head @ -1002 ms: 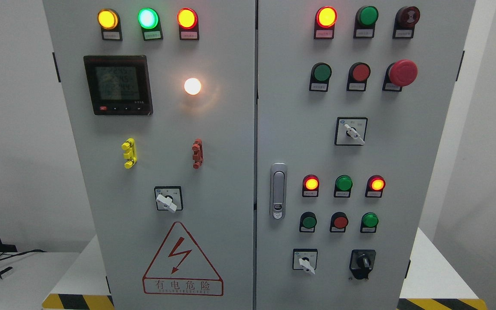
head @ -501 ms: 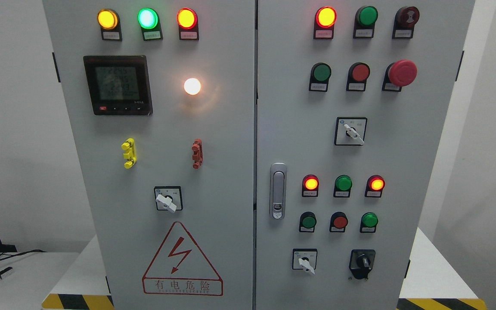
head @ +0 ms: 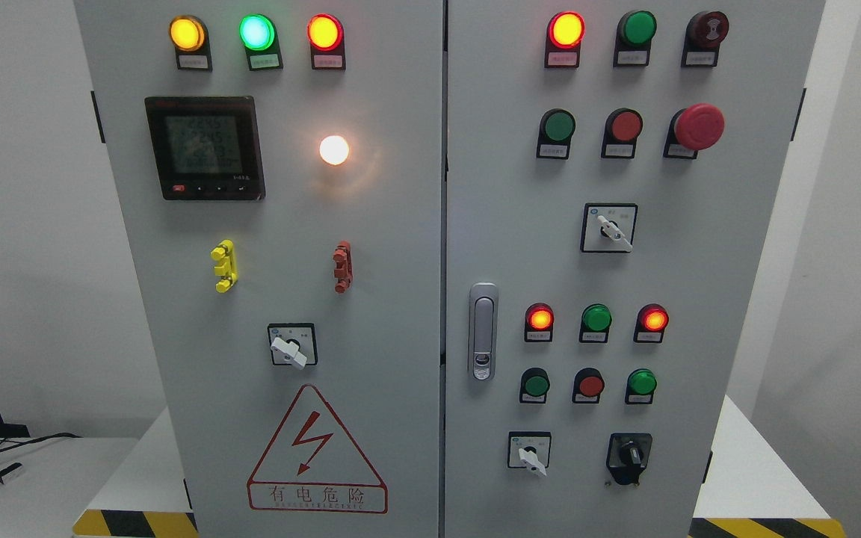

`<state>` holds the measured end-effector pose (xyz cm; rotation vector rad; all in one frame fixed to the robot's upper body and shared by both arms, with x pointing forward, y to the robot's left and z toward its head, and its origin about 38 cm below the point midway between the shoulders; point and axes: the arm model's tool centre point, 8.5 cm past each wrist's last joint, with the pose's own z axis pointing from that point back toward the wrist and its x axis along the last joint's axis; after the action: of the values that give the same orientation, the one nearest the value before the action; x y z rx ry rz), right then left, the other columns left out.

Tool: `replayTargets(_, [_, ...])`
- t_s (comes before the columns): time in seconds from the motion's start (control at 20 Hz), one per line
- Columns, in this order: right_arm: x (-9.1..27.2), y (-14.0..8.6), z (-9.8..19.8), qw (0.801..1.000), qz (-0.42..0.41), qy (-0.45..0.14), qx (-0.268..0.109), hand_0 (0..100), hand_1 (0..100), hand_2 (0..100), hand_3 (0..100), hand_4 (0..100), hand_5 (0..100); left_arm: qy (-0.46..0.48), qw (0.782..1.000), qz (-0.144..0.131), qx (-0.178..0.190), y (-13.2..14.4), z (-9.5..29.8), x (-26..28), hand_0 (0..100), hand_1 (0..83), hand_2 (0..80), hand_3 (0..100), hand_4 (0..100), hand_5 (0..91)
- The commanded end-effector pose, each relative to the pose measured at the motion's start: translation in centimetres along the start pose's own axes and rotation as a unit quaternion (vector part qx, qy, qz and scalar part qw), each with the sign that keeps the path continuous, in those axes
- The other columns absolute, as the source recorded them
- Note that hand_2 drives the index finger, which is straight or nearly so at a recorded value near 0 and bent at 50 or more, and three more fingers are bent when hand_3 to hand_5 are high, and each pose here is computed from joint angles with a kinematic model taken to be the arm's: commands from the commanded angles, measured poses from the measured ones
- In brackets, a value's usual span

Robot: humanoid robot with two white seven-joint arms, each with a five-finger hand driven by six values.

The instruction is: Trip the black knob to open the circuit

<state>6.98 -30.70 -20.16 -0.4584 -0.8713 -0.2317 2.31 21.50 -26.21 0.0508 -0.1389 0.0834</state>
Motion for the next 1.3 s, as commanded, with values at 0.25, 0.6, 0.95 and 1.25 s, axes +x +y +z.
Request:
replayTargets(0.25, [11.4,-2.2,1.4,0.958,-0.1,-0.267,-0.03,29,47,38,58,54,57,-0.001,1.0,-0.015,-0.003,-0.1,0.0,0.0,12,38.9,0.0,0,0,0.0])
replayTargets(0.6, [18.2,-3.1,4.1,0.918,-0.125,-0.375,-0.018,29,47,40,67,64,67,-0.001,1.0,-0.015,-0.002,0.0,0.0,0.0,12,38.9,0.0,0,0,0.0])
replayTargets(0.95, [23.7,-4.0,6.2,0.879,-0.131,-0.458,-0.005,30,50,36,66,64,68,-0.001,1.0,-0.015,-0.002,0.0,0.0,0.0,12,38.9,0.0,0,0,0.0])
replayTargets(1.25, [28.1,-3.5,8.1,0.843,-0.099,-0.528,0.02,20,59,30,62,67,80,-0.001,1.0,-0.015,-0.003,-0.1,0.0,0.0,12,38.9,0.0,0,0,0.0])
